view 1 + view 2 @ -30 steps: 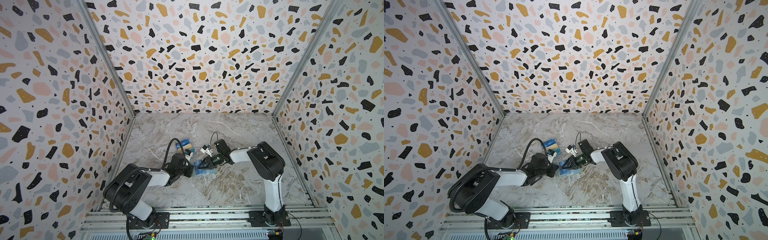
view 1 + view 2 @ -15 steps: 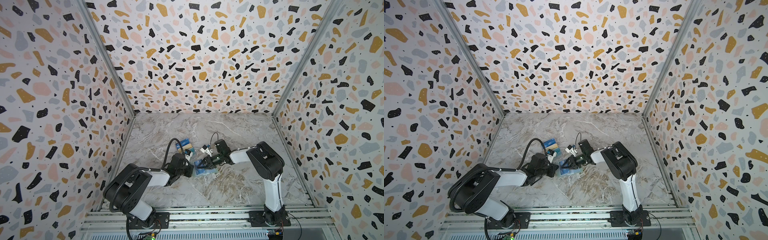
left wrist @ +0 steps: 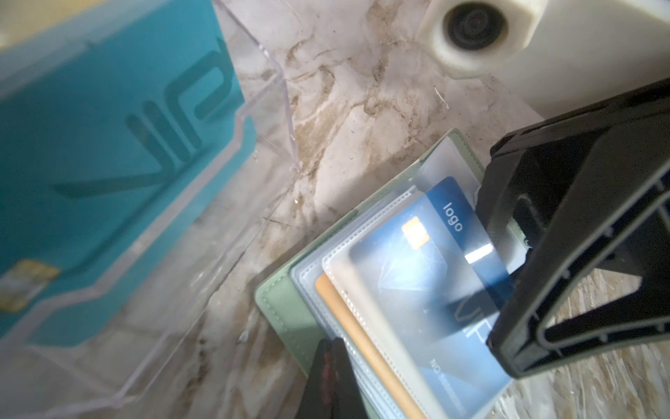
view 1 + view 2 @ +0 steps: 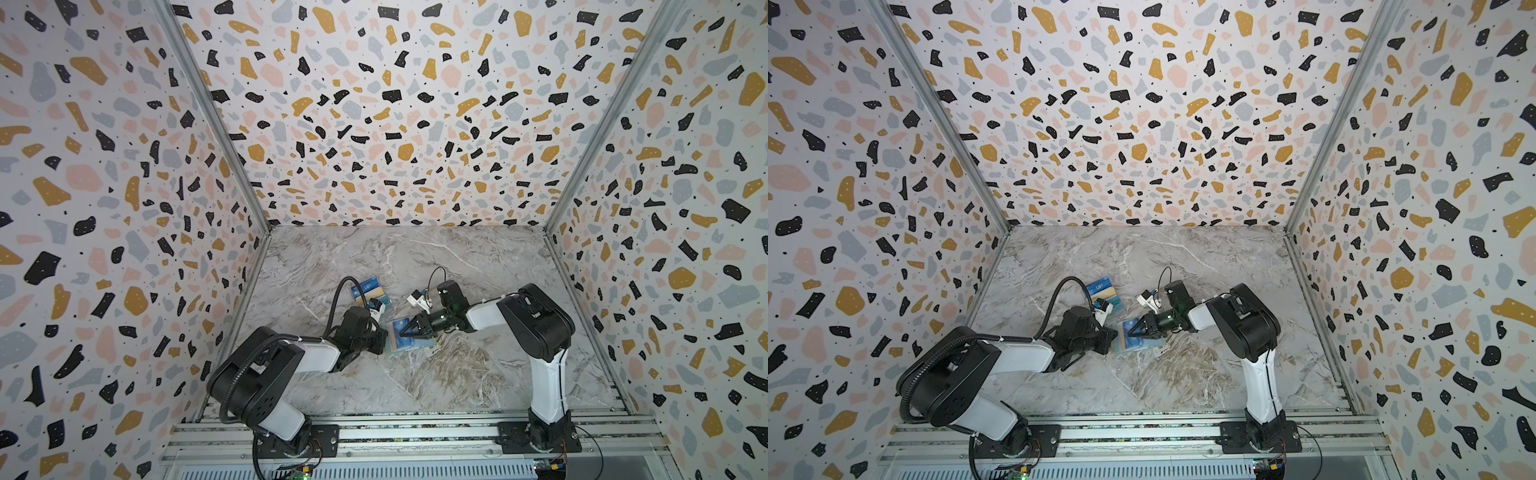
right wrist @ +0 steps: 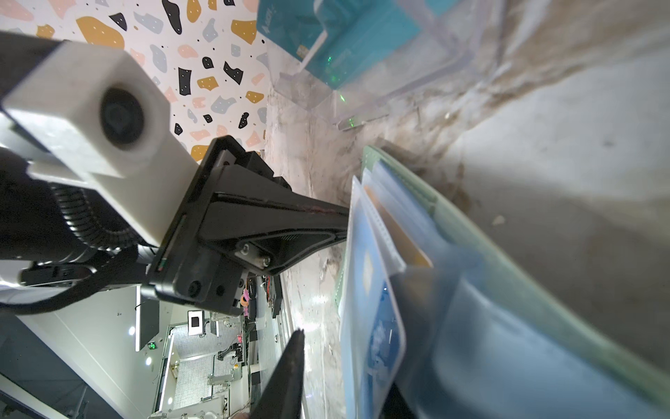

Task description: Take the credit cards out of the card holder

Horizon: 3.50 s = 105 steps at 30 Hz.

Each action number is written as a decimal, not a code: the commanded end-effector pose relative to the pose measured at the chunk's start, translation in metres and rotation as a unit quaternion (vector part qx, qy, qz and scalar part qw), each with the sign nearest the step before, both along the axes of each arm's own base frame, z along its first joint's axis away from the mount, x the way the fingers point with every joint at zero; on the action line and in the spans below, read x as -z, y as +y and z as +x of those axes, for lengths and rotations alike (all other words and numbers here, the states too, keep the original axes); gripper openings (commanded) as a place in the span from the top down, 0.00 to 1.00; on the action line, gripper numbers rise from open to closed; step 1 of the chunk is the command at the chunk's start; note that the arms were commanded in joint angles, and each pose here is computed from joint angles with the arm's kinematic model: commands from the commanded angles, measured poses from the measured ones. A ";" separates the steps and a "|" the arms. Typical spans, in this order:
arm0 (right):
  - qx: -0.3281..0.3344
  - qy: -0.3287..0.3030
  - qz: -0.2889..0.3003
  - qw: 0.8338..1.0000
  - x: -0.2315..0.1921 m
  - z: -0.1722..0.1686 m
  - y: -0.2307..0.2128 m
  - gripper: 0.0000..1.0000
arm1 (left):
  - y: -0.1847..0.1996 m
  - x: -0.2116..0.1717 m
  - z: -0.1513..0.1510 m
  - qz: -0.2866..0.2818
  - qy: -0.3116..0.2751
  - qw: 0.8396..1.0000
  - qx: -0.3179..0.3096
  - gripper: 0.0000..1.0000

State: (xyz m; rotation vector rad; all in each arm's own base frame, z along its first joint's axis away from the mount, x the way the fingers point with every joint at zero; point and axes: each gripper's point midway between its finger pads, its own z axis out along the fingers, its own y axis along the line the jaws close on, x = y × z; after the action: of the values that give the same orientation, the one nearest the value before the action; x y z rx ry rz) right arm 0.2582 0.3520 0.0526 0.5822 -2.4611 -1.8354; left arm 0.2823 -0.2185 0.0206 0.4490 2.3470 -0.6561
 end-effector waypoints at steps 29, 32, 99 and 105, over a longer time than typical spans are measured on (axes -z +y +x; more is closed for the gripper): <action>0.031 -0.025 0.011 0.999 -0.024 0.010 -0.025 0.86 | 0.017 0.030 -0.015 0.041 0.043 0.998 -0.015 1.00; 0.033 -0.026 0.006 0.999 -0.024 0.011 -0.029 0.89 | 0.017 0.029 -0.015 0.041 0.042 0.998 -0.015 1.00; -0.103 -0.382 0.166 0.903 -0.187 -0.041 -0.052 1.00 | -0.049 -0.237 -0.052 -0.237 -0.164 0.931 0.223 0.33; -0.128 -0.387 0.177 0.896 -0.188 -0.051 -0.043 1.00 | -0.056 -0.240 -0.059 -0.258 -0.149 0.921 0.251 0.39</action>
State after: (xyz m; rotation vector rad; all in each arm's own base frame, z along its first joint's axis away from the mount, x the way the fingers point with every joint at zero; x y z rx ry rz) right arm 0.2144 0.3057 0.2221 1.7687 -2.2926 -2.1998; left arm 0.2274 -0.2674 0.2275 0.7868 1.8045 -1.2390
